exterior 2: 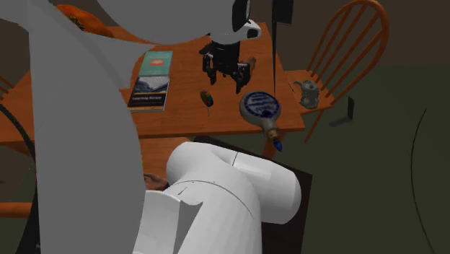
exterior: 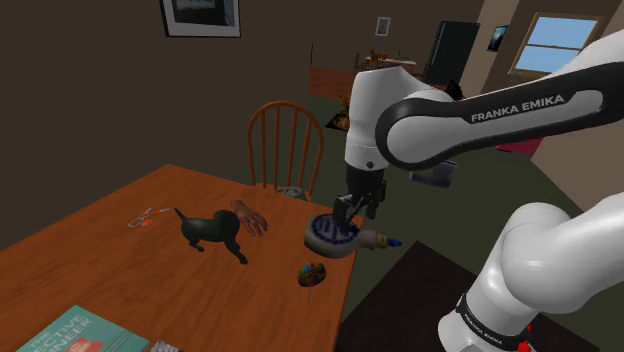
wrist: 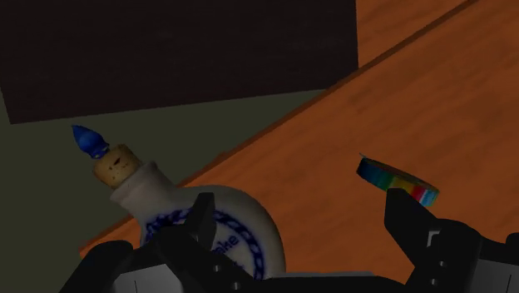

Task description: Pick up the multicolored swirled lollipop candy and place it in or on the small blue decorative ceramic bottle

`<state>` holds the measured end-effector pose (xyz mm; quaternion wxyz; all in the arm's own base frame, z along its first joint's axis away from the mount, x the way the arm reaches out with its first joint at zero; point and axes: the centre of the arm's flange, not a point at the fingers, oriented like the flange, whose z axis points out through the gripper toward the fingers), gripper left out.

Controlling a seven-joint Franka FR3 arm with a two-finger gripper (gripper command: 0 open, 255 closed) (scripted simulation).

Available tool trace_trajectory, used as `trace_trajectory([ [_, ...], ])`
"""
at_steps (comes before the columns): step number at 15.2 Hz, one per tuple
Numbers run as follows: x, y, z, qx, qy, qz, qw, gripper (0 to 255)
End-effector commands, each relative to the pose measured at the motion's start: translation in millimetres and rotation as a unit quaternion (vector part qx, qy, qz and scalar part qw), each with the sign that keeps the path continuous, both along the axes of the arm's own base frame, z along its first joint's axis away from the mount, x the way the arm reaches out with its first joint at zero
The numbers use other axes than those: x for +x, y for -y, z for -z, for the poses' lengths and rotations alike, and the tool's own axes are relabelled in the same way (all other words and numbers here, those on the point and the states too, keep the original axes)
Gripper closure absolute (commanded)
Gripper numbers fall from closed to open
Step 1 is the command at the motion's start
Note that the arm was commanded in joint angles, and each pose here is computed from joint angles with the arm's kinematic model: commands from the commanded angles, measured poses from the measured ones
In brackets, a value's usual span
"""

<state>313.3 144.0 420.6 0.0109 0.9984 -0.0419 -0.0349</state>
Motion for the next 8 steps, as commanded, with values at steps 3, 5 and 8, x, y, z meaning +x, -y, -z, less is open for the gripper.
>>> trace_trajectory([
  [3,8.2,-40.2,32.2,0.003,0.014,0.025,0.9996,0],
  [5,13.7,-58.9,48.6,0.004,0.021,0.037,0.9991,0],
  [8,23.2,-86.8,72.9,0.006,0.031,0.054,0.9980,0],
])
